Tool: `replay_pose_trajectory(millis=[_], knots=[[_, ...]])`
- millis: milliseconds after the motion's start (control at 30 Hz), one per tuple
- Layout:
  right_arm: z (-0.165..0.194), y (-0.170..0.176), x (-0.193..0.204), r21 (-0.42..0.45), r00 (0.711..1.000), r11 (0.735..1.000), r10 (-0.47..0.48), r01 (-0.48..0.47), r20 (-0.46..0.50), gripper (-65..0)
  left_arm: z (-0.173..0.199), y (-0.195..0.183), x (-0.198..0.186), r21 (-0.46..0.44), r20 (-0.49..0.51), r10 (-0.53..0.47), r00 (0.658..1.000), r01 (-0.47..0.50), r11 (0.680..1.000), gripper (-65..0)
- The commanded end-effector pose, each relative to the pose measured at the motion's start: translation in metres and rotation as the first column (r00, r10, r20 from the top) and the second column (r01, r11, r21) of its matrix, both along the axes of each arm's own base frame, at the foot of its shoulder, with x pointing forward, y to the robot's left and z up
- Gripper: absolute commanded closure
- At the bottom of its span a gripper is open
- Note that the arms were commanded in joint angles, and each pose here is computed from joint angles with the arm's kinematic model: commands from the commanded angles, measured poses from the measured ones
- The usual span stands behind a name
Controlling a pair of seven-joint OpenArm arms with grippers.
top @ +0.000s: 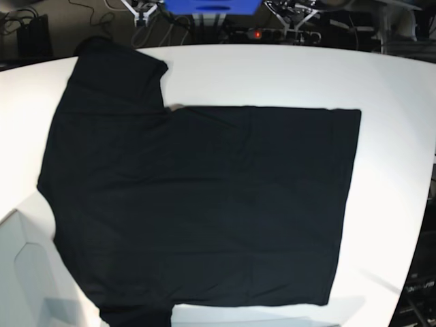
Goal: Fold the T-shirt properly
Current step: 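Lower both grippers toward the shoulder corners of the black T-shirt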
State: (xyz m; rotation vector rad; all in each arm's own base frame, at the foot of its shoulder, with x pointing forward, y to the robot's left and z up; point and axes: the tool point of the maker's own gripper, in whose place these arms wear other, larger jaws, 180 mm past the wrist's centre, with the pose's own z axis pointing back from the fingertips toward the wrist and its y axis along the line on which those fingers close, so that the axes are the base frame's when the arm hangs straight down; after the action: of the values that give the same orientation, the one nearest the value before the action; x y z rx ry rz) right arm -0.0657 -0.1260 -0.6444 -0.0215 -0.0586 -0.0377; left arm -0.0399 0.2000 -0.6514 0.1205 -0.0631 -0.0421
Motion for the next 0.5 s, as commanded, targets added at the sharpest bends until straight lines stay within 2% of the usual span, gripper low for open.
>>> replay_pose_trajectory(millis=[0,133,333,467], knots=[[0.005,0.003,-0.003,0.017,1.000,1.000,-0.001,0.000,0.023,0.0,0.005,0.011,-0.008,0.017,0.017,-0.012,1.000,0.012,1.000,-0.1],[0.028,0.001,-0.002,0.011,0.994,1.000,0.003,-0.004,0.107,0.0,0.028,0.009,-0.009,0.009,0.111,-0.050,0.992,0.050,0.999,-0.1],[0.060,-0.001,-0.009,0.005,0.985,1.000,0.006,-0.007,0.175,0.0,0.066,0.010,-0.015,0.009,0.207,-0.096,0.974,0.096,0.995,-0.1],[0.084,-0.004,-0.011,-0.002,0.975,1.000,0.008,-0.008,0.221,0.0,0.100,0.029,-0.011,0.047,0.278,-0.100,0.955,0.090,0.995,-0.1]])
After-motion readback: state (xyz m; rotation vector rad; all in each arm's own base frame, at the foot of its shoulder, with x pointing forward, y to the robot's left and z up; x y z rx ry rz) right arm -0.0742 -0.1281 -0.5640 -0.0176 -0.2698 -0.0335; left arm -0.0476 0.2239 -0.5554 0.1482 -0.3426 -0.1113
